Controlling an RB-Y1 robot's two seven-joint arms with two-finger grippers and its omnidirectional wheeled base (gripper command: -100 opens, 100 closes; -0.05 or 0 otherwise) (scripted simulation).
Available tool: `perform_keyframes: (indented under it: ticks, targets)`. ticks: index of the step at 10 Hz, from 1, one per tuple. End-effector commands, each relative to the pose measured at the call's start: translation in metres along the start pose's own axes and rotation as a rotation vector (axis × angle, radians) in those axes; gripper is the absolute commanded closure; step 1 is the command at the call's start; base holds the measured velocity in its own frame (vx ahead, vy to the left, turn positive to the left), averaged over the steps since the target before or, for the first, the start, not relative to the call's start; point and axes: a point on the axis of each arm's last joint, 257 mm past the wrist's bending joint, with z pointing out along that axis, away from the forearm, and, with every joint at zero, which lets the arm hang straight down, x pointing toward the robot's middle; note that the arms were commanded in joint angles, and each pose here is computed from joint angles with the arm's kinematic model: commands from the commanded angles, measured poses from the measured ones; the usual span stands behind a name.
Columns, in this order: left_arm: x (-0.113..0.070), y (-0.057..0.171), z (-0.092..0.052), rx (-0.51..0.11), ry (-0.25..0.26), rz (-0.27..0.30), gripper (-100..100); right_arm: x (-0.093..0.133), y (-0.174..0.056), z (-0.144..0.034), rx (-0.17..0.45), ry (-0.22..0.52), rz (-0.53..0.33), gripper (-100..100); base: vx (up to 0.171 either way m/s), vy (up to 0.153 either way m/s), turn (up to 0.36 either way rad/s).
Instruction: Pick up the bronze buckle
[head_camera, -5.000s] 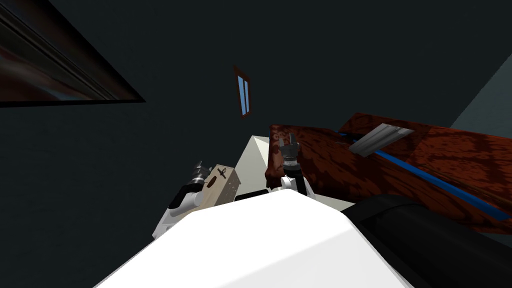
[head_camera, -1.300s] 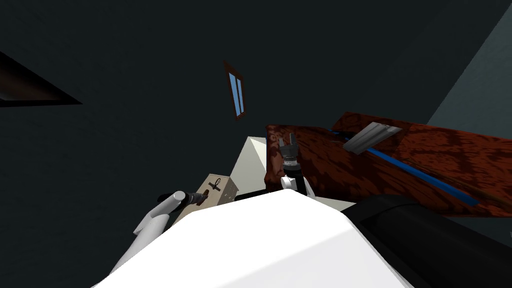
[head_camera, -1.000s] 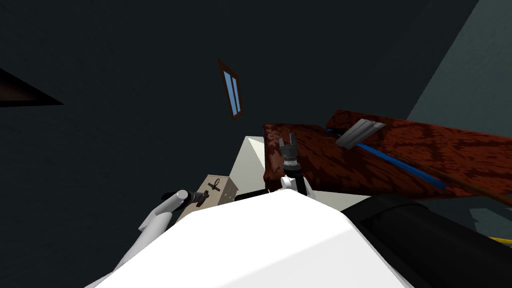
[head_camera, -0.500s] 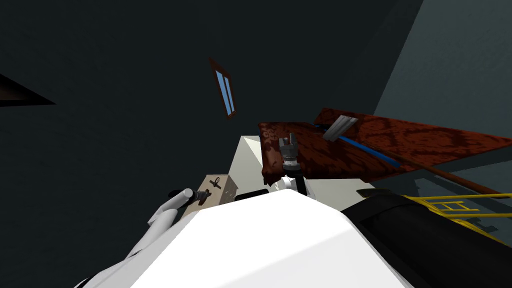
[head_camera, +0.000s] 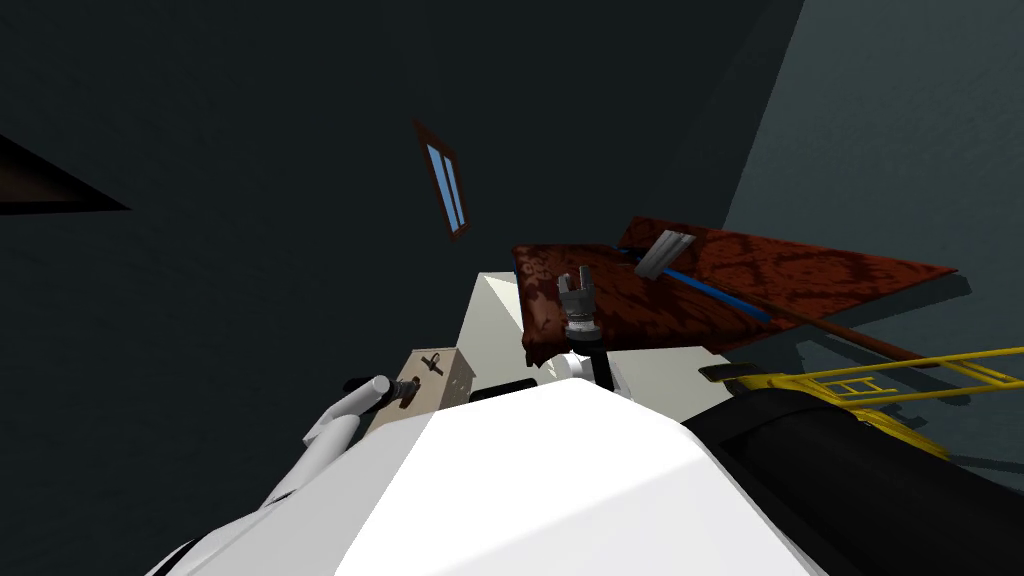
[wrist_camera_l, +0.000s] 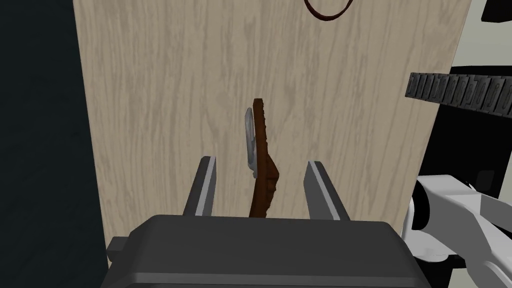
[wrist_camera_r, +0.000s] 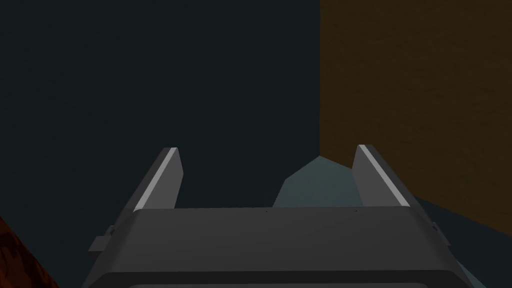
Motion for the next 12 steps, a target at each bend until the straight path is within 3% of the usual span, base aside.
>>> perform_keyframes:
  ticks: [1, 4, 5, 6, 12]
  targets:
    - [0.000, 0.000, 0.000, 0.000, 0.000, 0.000, 100, 0.000, 0.000, 0.000, 0.000, 0.000, 0.000, 0, 0.000, 0.000, 0.000]
    - [0.000, 0.001, 0.000, -0.001, 0.000, -0.002, 100, 0.000, 0.000, 0.000, 0.000, 0.000, 0.000, 0, 0.000, 0.000, 0.000]
    - [0.000, 0.001, 0.000, -0.001, 0.000, -0.002, 0, 0.000, 0.000, 0.000, 0.000, 0.000, 0.000, 0, 0.000, 0.000, 0.000]
    - [-0.003, -0.002, -0.005, -0.008, 0.000, 0.025, 100, 0.000, 0.000, 0.000, 0.000, 0.000, 0.000, 0, 0.063, -0.043, 0.232]
    - [-0.009, -0.008, -0.016, -0.031, 0.003, 0.096, 100, 0.000, 0.000, 0.000, 0.000, 0.000, 0.000, 0, 0.079, -0.062, 0.162]
